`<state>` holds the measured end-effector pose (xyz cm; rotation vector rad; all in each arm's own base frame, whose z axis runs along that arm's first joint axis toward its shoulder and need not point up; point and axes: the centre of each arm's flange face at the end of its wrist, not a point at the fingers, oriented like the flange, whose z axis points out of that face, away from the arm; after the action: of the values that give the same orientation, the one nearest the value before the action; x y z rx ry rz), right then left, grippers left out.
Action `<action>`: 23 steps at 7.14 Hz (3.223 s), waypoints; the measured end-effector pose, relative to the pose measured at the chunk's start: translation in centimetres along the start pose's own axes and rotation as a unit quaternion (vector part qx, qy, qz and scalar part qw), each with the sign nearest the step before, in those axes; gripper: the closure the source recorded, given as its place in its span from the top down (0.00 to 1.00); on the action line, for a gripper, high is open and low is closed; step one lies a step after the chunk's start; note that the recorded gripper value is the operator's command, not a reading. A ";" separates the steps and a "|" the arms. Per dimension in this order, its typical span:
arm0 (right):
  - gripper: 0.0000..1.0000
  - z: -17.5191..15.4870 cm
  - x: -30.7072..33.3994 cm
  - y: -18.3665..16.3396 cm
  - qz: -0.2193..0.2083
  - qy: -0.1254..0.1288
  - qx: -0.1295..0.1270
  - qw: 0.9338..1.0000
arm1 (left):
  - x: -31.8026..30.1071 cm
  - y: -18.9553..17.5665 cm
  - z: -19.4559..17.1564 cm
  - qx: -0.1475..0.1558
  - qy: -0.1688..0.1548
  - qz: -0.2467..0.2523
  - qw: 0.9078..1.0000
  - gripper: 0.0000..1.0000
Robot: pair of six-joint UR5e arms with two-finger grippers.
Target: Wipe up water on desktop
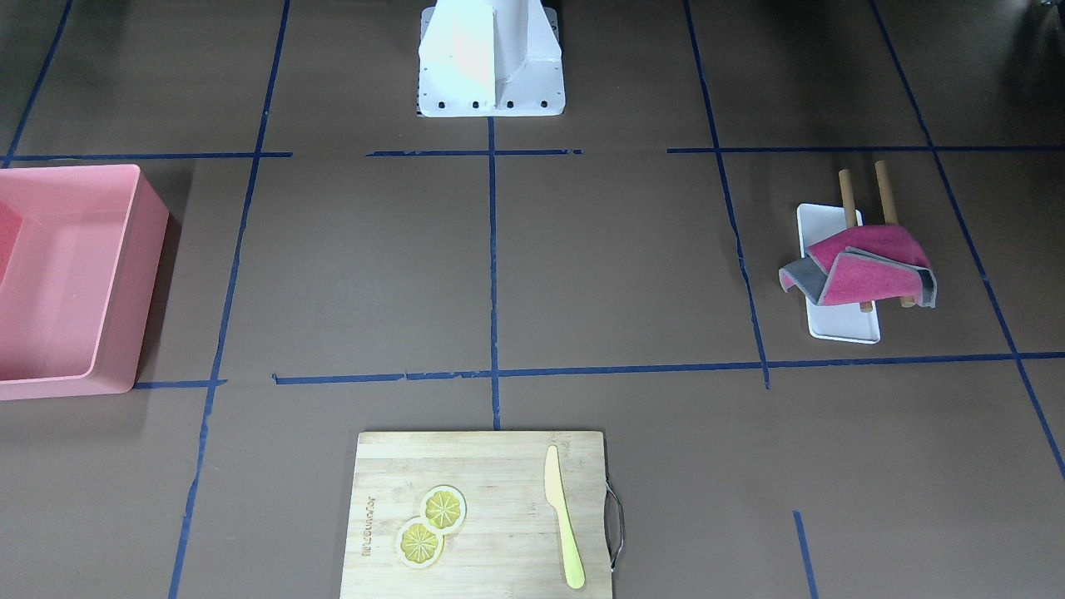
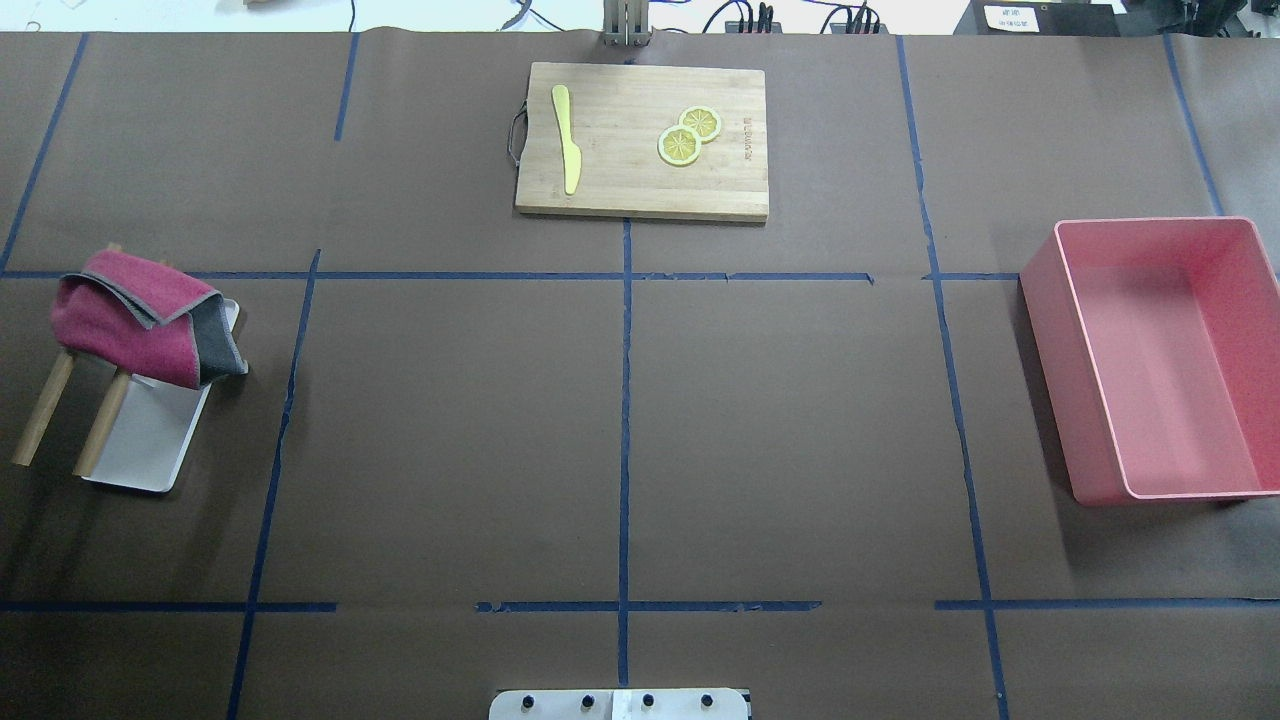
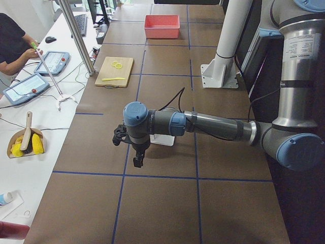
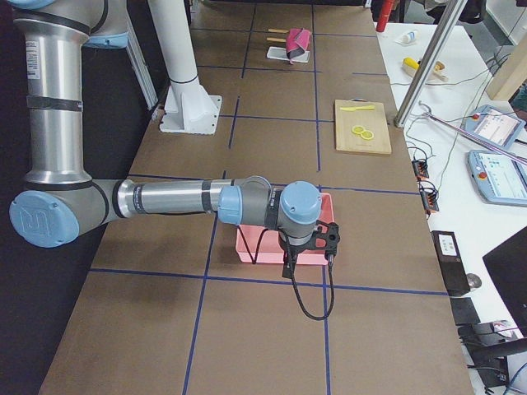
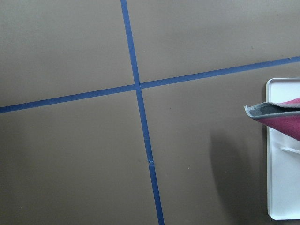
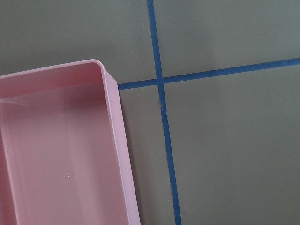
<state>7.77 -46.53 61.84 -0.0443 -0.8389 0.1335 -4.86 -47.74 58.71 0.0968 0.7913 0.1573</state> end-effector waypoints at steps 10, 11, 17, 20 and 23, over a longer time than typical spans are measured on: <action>1.00 0.8 0.4 0.3 0.007 0.000 -0.009 1.000 | 0.9 0.3 0.2 0.004 0.006 0.009 1.000 1.00; 1.00 0.8 0.2 0.3 0.006 -0.003 -0.008 1.000 | 1.5 0.0 -0.2 0.009 0.007 -0.004 1.000 1.00; 1.00 2.6 -1.7 -0.1 -0.045 -0.009 0.001 0.999 | 18.6 -3.9 3.7 0.000 0.041 -0.032 0.999 1.00; 1.00 3.5 -2.1 -0.1 -0.051 -0.007 -0.007 0.999 | 21.6 -7.4 7.9 -0.013 0.034 -0.022 0.999 0.94; 1.00 3.9 -2.3 -0.2 -0.054 -0.006 -0.010 0.998 | 21.4 -8.1 9.2 -0.018 0.023 -0.024 0.999 0.61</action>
<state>3.39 -47.06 62.75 -0.0175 -0.8538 0.0242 17.39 -52.16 48.99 0.0403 0.8364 0.1294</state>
